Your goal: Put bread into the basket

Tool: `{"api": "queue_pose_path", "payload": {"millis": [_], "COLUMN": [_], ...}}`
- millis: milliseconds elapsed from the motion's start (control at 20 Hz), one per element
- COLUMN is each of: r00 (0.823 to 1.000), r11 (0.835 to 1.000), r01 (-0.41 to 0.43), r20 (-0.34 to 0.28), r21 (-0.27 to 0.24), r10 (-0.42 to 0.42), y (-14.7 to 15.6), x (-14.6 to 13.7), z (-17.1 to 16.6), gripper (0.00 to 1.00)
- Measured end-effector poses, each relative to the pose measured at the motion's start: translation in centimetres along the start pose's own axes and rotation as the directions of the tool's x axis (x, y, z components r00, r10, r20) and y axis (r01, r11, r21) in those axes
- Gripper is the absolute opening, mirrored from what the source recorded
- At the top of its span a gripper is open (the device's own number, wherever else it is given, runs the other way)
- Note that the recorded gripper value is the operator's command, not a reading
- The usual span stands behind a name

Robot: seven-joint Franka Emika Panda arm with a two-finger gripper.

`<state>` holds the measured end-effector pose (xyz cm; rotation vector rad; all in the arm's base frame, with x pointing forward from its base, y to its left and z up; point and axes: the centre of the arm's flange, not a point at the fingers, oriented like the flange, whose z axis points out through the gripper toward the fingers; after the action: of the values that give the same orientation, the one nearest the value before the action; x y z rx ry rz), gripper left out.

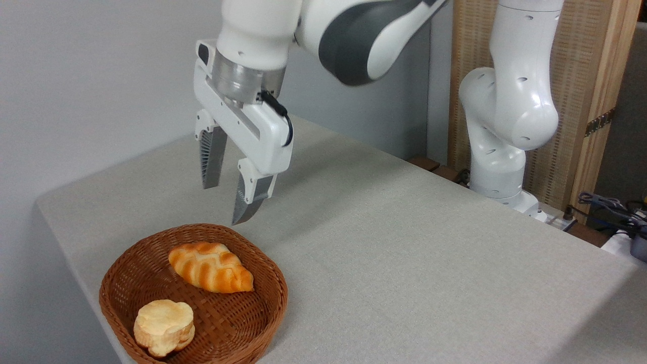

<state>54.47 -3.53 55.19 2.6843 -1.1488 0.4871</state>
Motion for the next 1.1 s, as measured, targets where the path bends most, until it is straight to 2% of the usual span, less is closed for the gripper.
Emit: {"api": "queue_pose_path", "payload": {"millis": [150, 350, 650, 900, 1100], "r00": [0.998, 0.992, 0.973, 0.961, 0.949], "r11": [1.000, 0.999, 0.998, 0.996, 0.995], "r01": [-0.016, 0.003, 0.019, 0.050, 0.065], "r20": [0.060, 0.126, 0.228, 0.267, 0.304], "r21": [0.007, 0.033, 0.052, 0.067, 0.070], "r10": [0.016, -0.007, -0.030, -0.066, -0.083], "y": [-0.4, -0.5, -0.2, -0.1, 1.2], "x": [0.0, 0.1, 0.5, 2.6, 5.7], "z": [-0.8, -1.1, -1.9, -2.3, -1.9], "gripper": [1.00, 1.00, 1.00, 1.00, 1.00]}}
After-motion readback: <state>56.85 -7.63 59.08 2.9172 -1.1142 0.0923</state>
